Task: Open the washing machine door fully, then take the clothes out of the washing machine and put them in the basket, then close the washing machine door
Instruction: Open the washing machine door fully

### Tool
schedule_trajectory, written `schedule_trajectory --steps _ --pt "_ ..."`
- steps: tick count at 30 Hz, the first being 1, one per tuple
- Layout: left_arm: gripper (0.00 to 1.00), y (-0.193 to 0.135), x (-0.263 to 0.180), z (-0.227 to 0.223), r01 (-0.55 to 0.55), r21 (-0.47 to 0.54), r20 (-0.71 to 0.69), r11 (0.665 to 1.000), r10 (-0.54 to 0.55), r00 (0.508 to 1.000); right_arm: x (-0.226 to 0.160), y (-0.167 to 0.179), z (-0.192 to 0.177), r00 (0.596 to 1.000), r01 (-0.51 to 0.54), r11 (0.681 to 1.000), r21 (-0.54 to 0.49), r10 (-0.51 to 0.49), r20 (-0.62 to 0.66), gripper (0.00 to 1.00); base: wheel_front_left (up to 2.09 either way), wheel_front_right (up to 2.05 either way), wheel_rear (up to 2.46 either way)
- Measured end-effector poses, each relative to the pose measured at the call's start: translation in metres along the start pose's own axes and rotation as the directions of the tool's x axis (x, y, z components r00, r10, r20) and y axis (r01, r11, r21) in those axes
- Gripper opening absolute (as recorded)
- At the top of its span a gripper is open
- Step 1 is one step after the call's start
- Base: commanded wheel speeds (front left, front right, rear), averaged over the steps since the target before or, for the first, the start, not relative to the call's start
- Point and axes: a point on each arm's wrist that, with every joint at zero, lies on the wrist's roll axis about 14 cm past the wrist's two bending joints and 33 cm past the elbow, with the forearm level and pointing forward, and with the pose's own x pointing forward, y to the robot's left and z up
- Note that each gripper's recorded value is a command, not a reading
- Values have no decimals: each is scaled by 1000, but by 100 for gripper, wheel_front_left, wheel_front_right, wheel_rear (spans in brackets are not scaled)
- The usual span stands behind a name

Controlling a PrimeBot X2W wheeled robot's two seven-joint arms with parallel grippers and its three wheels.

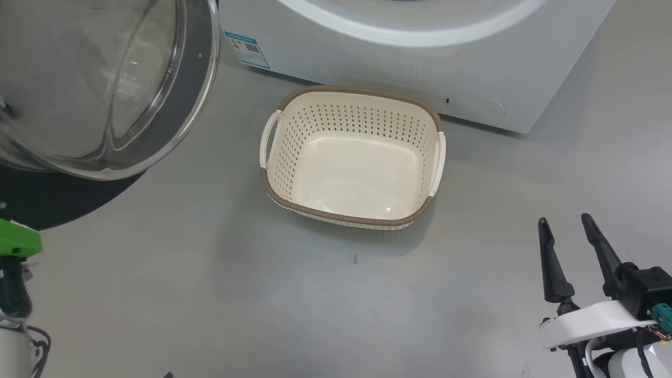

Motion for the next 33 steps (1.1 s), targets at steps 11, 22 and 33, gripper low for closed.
schedule_trajectory --steps 11,22,33 --pt "0 5 19 -4 -39 -10 -3 999 39 999 10 -12 -8 1000 11 1000 2 -11 -18 100 0 0 0" --pt "0 -2 12 -11 -2 0 -14 1000 2 1000 8 -8 3 1000 18 1000 -4 -18 18 100 0 0 0" --pt "0 -31 -10 -14 140 53 -27 989 -138 990 -6 4 30 994 29 1000 11 -30 106 100 0 0 0"
